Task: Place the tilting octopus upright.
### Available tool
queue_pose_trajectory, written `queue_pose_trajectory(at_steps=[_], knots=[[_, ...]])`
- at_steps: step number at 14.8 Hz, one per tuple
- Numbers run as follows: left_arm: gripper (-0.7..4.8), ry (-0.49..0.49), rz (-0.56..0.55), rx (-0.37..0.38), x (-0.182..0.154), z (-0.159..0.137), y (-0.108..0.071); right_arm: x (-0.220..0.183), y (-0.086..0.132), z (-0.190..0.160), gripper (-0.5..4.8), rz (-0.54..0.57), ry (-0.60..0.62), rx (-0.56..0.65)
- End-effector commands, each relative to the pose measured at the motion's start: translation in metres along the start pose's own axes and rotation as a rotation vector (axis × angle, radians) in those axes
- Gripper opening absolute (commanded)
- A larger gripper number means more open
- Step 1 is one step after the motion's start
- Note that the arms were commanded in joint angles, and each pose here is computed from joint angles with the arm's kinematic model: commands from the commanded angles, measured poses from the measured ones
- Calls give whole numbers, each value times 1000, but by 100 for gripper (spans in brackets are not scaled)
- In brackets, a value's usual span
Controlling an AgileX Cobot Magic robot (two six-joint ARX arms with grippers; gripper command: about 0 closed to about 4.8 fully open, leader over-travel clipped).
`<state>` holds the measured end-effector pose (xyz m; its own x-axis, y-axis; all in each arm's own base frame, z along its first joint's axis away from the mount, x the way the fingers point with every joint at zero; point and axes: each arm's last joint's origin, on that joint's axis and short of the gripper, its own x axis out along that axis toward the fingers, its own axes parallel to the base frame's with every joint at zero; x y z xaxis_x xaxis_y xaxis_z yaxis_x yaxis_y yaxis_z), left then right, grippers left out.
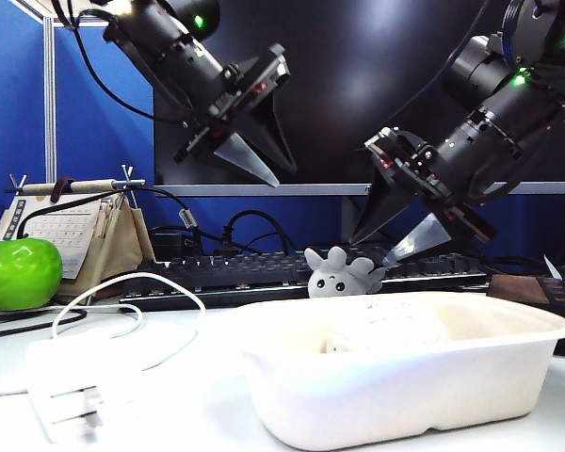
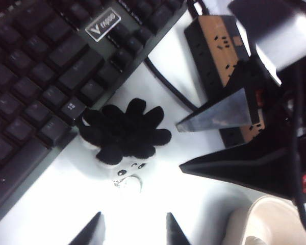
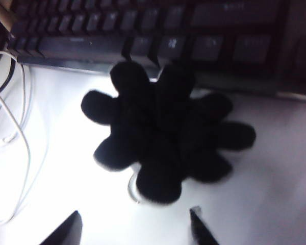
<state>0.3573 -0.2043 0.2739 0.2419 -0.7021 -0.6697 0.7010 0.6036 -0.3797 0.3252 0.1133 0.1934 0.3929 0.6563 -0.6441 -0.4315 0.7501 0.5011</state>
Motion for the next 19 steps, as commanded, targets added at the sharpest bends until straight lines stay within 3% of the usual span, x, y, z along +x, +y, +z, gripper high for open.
queue_pose_trajectory(at_steps=[1, 3, 6, 10, 15, 19], knots=[[161, -3, -5, 9, 7, 1, 1, -1, 1, 3, 266, -3, -27, -16], [161, 16, -6, 10, 12, -2, 4, -1, 1, 3, 266, -4, -28, -16], [161, 37, -8, 87, 17, -5, 6, -1, 1, 3, 266, -2, -28, 43], [161, 34, -10, 200, 17, -4, 6, -1, 2, 4, 266, 5, -31, 219], [161, 29, -9, 202, 17, -4, 6, 0, 7, 6, 266, 94, -10, 592], [161, 31, -10, 197, 17, -4, 6, 2, 8, 6, 265, 54, -37, 585]])
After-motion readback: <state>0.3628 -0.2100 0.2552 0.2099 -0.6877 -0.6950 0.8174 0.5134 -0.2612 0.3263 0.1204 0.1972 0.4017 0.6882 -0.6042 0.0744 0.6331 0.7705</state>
